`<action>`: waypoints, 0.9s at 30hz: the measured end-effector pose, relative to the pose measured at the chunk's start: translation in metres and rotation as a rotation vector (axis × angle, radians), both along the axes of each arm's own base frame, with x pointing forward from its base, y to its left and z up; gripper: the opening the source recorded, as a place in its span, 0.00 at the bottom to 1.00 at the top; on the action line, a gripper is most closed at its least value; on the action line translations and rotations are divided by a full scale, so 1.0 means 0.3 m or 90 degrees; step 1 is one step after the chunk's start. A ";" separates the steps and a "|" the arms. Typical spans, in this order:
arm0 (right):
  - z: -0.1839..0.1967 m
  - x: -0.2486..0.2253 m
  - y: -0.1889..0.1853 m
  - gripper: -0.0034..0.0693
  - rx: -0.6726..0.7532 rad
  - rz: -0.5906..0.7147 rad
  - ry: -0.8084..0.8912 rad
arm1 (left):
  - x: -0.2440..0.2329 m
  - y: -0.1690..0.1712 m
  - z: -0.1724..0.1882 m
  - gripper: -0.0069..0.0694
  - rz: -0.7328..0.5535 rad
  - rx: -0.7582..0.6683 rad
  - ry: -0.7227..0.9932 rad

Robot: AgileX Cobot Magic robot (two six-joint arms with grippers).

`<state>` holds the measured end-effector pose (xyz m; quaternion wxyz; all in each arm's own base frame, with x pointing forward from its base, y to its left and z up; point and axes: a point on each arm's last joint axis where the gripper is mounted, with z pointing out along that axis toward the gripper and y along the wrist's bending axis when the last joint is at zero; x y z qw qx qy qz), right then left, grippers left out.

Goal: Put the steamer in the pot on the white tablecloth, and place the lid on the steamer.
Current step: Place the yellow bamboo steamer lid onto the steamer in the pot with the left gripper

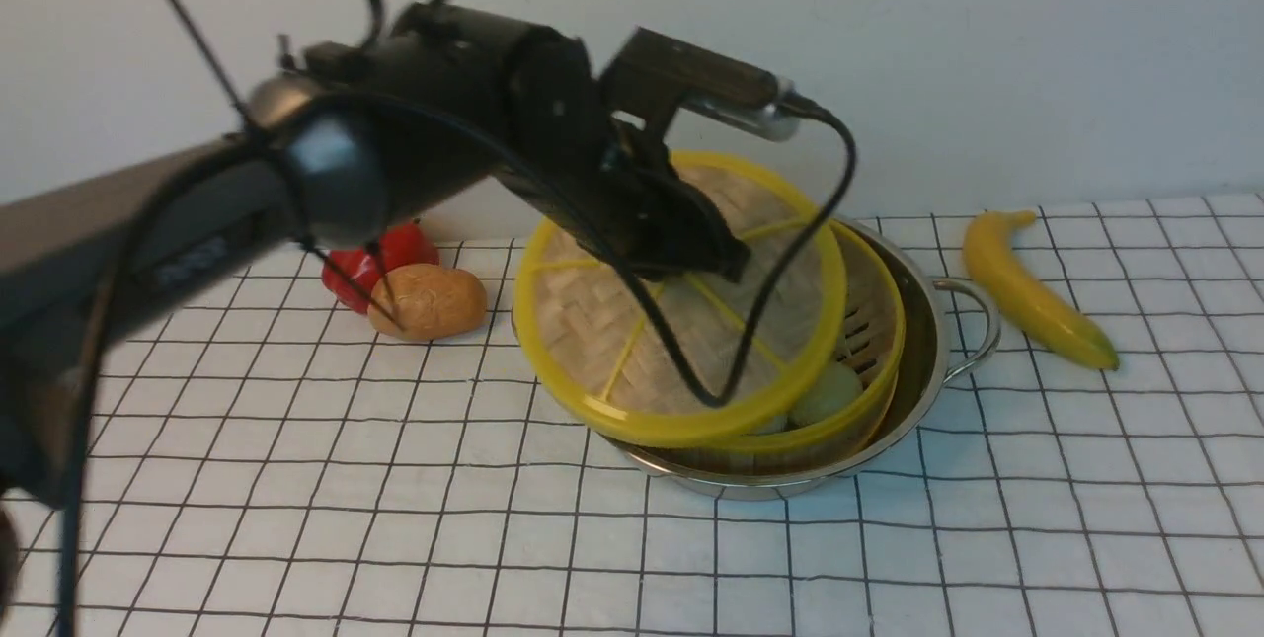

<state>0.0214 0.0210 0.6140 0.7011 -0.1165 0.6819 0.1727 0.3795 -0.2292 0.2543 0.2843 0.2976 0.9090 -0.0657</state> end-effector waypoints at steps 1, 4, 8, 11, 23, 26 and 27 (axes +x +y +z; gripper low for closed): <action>0.000 0.000 0.000 0.49 0.000 0.000 0.000 | 0.007 -0.020 -0.008 0.24 -0.006 0.000 0.000; 0.000 0.000 0.000 0.49 0.005 0.000 0.002 | 0.021 -0.066 -0.029 0.24 -0.021 0.005 -0.004; 0.000 0.000 0.000 0.49 0.013 0.001 0.006 | 0.033 -0.121 -0.032 0.24 -0.048 0.021 -0.031; 0.000 0.000 0.000 0.49 0.019 0.001 0.008 | 0.038 -0.137 -0.040 0.24 -0.054 0.029 -0.037; 0.000 0.000 0.000 0.49 0.025 0.001 0.011 | 0.046 -0.141 -0.072 0.24 -0.054 0.040 -0.030; 0.000 0.000 0.000 0.49 0.025 0.001 0.011 | 0.050 -0.143 -0.079 0.24 -0.055 0.042 -0.031; 0.000 0.000 0.000 0.49 0.025 0.001 0.011 | 0.052 -0.145 -0.083 0.24 -0.055 0.042 -0.032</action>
